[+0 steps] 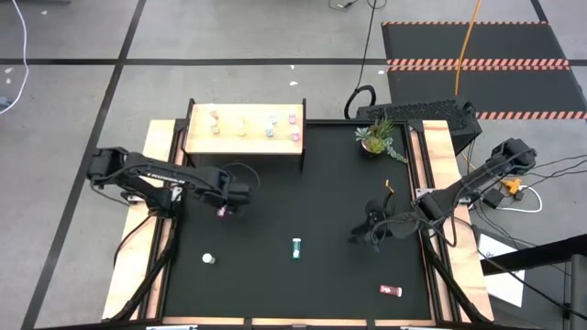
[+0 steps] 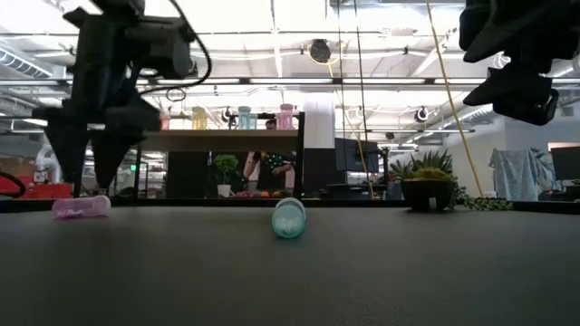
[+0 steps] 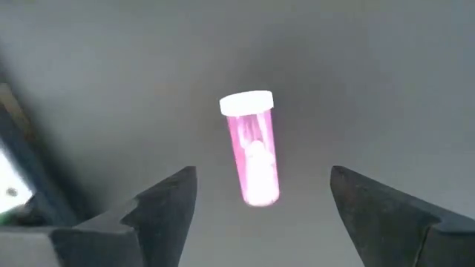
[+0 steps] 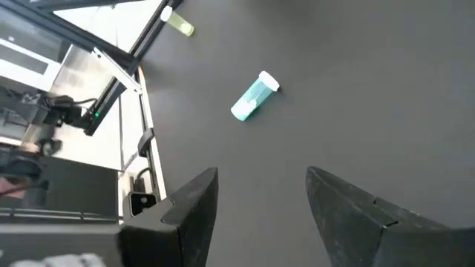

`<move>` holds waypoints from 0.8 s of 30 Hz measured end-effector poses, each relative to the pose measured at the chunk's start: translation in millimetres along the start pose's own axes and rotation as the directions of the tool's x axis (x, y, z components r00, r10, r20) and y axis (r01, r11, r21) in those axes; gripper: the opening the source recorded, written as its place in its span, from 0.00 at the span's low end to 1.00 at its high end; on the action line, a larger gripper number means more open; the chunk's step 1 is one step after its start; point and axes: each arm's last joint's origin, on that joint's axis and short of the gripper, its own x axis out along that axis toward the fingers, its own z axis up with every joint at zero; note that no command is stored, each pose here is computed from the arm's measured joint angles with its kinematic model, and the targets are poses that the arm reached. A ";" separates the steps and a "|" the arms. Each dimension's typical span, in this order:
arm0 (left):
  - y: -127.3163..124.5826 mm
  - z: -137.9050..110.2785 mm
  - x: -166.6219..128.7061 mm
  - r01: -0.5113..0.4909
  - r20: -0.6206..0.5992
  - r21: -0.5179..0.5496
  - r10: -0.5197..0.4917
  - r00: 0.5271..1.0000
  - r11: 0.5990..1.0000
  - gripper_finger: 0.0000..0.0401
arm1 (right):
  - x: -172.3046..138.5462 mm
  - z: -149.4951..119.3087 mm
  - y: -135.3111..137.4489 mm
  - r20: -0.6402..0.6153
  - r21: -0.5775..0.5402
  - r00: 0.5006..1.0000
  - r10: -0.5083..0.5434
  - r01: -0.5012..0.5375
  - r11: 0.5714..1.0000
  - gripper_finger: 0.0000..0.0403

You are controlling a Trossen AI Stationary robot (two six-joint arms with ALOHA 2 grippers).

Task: Pick and place medicine bottles onto shelf by color
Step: Put the pink pill bottle on the shelf aligned with the other pink pill bottles

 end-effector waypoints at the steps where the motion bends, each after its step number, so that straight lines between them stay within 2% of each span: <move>1: 0.8 -0.6 5.4 0.006 0.001 0.020 -0.006 1.000 1.000 0.77 | 0.1 0.4 -0.2 0.002 0.005 1.000 -0.001 0.001 1.000 0.49; 5: 4.2 -3.4 27.8 0.048 0.000 0.047 -0.048 0.999 0.998 0.70 | 0.2 1.2 -0.4 0.013 0.026 1.000 -0.005 0.005 1.000 0.49; 11: 11.4 -6.3 45.8 0.064 -0.006 0.038 -0.064 0.998 0.997 0.52 | 0.5 3.7 -0.9 0.056 0.054 0.998 -0.019 0.016 0.998 0.49; 19: 7.2 -6.4 45.2 0.100 0.003 0.047 -0.101 0.995 0.994 0.25 | 1.7 9.0 -0.2 0.063 0.077 0.998 0.005 -0.010 0.997 0.49; 24: -1.6 -9.0 39.5 0.146 0.078 0.042 -0.149 0.986 0.988 0.19 | 3.1 21.8 3.0 0.139 0.106 0.989 0.057 -0.072 0.992 0.49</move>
